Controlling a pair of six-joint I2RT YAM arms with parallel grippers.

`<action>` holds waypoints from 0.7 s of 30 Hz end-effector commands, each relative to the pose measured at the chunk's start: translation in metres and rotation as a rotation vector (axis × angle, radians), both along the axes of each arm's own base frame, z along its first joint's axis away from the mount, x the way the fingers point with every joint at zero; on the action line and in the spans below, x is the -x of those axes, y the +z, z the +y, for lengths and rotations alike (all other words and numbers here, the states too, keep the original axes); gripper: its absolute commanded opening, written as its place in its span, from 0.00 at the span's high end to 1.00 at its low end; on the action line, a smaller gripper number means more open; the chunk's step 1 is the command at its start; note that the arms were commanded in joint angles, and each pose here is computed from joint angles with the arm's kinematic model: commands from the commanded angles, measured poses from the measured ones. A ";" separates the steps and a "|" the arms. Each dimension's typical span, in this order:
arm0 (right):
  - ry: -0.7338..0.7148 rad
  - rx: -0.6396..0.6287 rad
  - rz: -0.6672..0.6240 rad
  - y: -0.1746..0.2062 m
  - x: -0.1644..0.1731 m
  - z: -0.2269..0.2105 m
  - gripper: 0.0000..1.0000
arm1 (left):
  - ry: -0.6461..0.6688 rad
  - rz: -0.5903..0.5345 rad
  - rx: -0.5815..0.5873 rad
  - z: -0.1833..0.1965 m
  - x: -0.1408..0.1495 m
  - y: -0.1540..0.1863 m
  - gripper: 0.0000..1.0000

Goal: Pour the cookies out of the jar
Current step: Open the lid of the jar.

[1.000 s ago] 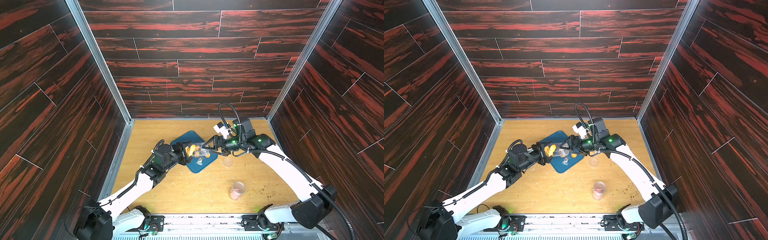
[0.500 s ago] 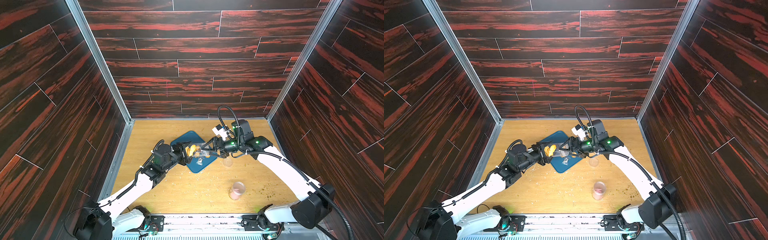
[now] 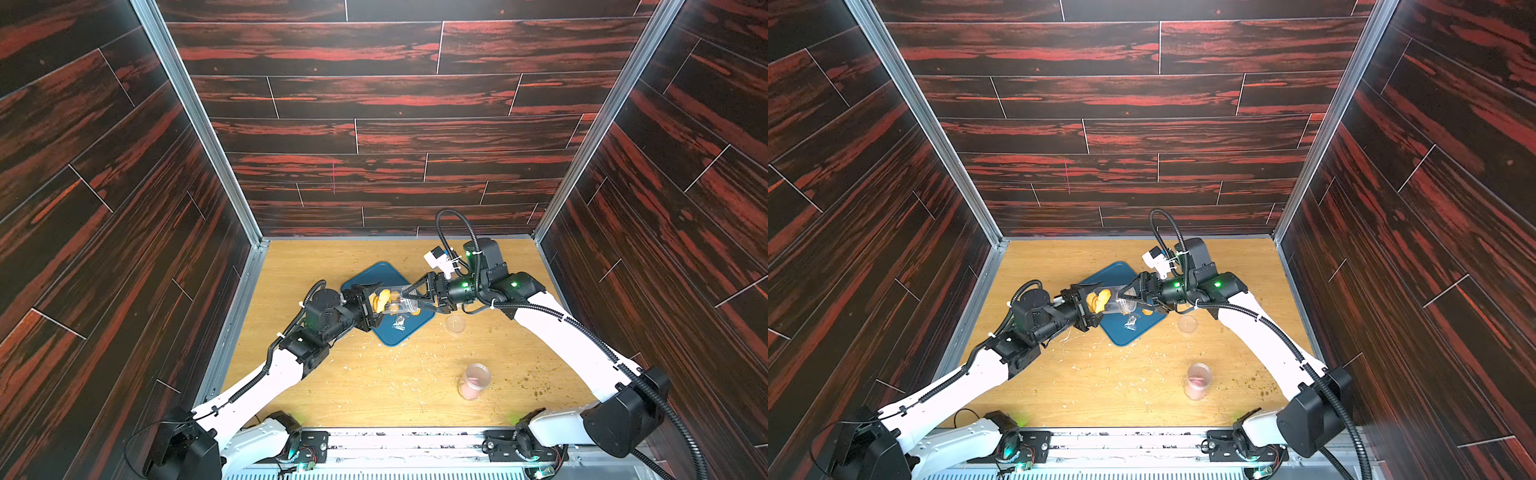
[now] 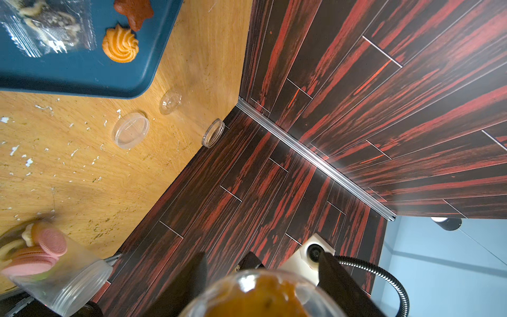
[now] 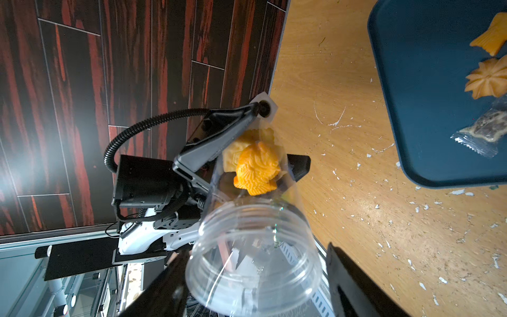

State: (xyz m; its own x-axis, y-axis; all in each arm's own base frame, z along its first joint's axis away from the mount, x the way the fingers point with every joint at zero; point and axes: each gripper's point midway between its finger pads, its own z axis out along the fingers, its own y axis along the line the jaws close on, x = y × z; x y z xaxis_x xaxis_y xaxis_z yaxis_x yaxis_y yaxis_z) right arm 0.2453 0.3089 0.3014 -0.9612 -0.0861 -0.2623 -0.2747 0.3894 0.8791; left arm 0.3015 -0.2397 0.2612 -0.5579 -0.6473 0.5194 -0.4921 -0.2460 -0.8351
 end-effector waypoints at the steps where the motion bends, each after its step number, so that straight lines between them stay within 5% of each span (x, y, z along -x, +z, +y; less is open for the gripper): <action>1: 0.012 0.001 -0.003 -0.003 0.002 0.001 0.23 | 0.030 -0.013 0.034 0.007 0.004 0.011 0.42; 15: 0.018 0.006 -0.040 -0.002 -0.002 0.002 0.27 | 0.044 -0.005 0.038 0.010 0.004 0.009 0.42; 21: 0.026 -0.004 -0.027 -0.004 -0.002 0.006 0.15 | 0.040 -0.011 0.043 0.008 0.003 0.012 0.41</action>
